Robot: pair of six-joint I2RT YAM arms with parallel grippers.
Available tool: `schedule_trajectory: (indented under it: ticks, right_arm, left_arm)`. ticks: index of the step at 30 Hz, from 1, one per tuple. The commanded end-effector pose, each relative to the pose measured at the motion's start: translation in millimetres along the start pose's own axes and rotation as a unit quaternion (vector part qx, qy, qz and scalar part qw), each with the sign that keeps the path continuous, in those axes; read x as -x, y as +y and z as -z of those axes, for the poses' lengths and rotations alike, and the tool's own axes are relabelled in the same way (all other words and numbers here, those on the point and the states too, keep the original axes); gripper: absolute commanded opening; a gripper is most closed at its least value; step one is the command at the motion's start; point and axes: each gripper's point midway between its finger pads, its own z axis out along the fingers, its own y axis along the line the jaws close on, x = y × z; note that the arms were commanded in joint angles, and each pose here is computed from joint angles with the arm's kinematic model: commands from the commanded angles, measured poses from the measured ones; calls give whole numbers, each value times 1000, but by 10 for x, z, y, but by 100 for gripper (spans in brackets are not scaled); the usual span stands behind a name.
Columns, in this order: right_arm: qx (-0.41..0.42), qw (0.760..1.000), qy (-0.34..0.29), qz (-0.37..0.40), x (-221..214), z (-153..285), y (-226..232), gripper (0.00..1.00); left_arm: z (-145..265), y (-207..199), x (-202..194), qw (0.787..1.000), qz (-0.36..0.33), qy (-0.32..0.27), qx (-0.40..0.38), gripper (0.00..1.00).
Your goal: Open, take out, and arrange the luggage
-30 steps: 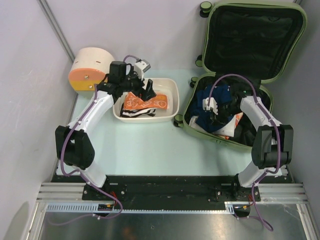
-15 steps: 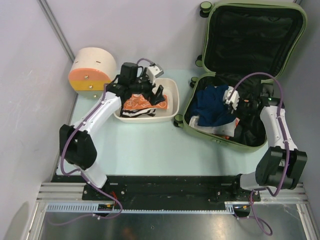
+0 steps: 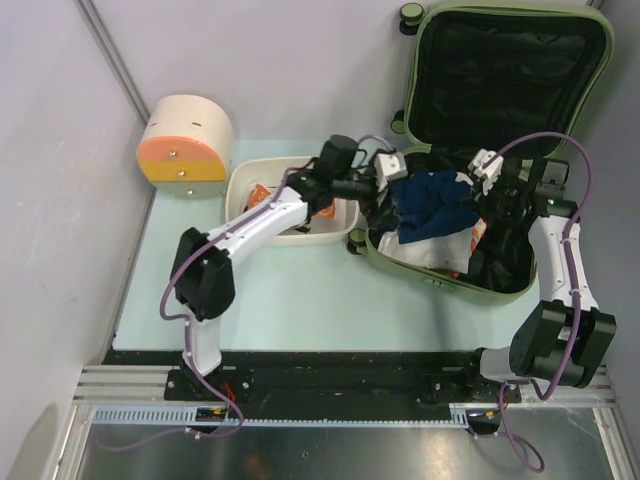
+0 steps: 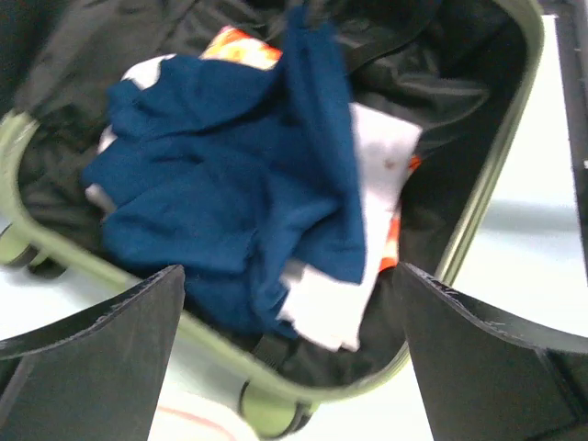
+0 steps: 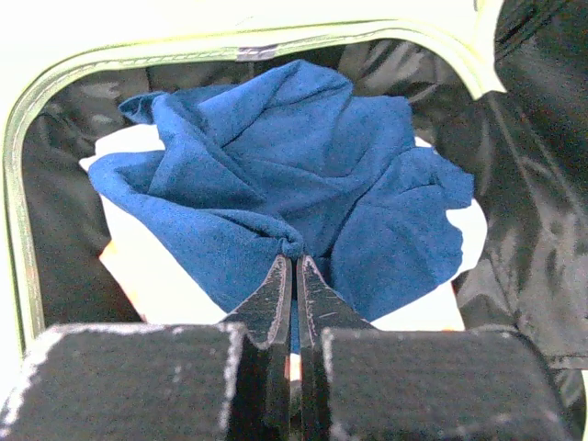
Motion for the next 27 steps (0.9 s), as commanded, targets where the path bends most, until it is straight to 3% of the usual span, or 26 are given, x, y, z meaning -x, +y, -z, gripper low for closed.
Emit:
schedule_trajectory:
  ticks: [1,6,9,14,17,18,20,21,23,24,25,27]
  right_arm:
    - [-51,997,-50,0,358,125,-227,0]
    - [-59,997,-55,-7,376,167,-266,0]
    - [-61,996,-58,-5,382,211,-269,0]
    - [-65,996,-58,-7,366,273,-278,0]
    - [-74,995,-61,-7,394,328,-301,0]
    - [-79,995,-63,-6,406,347,-320,0]
    - [-87,994,-67,-14,435,393,-340,0]
    - [-95,993,-68,-13,456,413,-369,0]
    - [-107,991,-73,-36,490,432,-401,0]
    - [-126,988,-79,-32,551,466,-484,0]
    - [-138,986,-84,-37,582,483,-531,0]
    - [-170,979,-99,-48,687,551,-656,0]
  left_arm:
    - [-328,-342,301,995,-56,-53,-60,100]
    - [-682,-265,177,997,-45,-60,-7,100]
    - [-844,8,31,995,-51,-52,63,100]
    - [-1050,126,-276,994,-72,-25,73,97]
    - [-1073,111,-430,995,-81,-10,62,76]
    - [-1060,104,-427,995,-78,-10,58,59]
    - [-977,120,-323,997,-63,-25,47,46]
    - [-946,121,-253,997,-57,-34,42,33]
    - [-838,136,33,996,-51,-66,29,22]
    - [-801,139,162,995,-56,-78,29,5]
    - [-757,168,280,994,-60,-88,33,0]
    - [-650,185,577,990,-80,-111,34,0]
